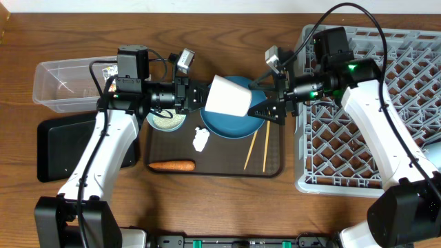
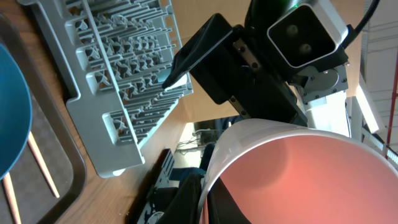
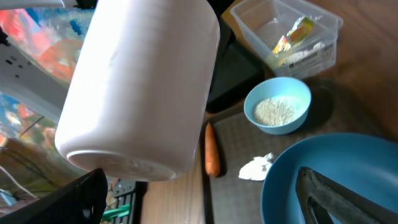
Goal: Sort waste into correct bins and load items into the dishwasher rack
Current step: 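Hand the pink cup from the left gripper to the right gripper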
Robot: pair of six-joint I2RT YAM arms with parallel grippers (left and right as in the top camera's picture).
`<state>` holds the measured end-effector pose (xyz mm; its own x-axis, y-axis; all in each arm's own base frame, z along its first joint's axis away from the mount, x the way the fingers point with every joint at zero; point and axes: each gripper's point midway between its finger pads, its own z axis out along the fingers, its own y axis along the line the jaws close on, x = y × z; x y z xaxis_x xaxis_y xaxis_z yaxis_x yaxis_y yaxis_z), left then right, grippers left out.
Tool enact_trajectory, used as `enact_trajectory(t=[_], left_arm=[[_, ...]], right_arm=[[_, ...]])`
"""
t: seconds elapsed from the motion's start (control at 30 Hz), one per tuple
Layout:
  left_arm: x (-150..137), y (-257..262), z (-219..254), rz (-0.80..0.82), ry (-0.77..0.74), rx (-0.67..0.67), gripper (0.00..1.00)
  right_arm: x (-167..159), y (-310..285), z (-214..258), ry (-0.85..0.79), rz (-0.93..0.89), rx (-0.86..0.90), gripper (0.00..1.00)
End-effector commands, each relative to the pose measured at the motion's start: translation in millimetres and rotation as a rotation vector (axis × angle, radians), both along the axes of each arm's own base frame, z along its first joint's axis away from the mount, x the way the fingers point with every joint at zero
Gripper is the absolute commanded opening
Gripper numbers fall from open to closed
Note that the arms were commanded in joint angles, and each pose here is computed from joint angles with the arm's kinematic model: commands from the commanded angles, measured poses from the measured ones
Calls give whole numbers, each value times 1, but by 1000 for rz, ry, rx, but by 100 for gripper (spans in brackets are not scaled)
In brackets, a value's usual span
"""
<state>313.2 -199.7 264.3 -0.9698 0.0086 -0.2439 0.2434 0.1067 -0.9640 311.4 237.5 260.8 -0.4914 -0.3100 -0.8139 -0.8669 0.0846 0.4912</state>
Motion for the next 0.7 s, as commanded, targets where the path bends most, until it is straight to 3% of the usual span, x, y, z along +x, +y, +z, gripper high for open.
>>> enact_trajectory(t=[0.0,0.27,0.67], left_arm=[[-5,-7,5,-32,-15,-11,6],[0,-7,1,-5,-21,14,6],[7,-6,-5,35,-24,51,6]], right_arm=[[-12,10,-2,59,31,2,97],[-15,0,-13,131,-4,-65,99],[-26,-2,-9,105,36,-44,99]])
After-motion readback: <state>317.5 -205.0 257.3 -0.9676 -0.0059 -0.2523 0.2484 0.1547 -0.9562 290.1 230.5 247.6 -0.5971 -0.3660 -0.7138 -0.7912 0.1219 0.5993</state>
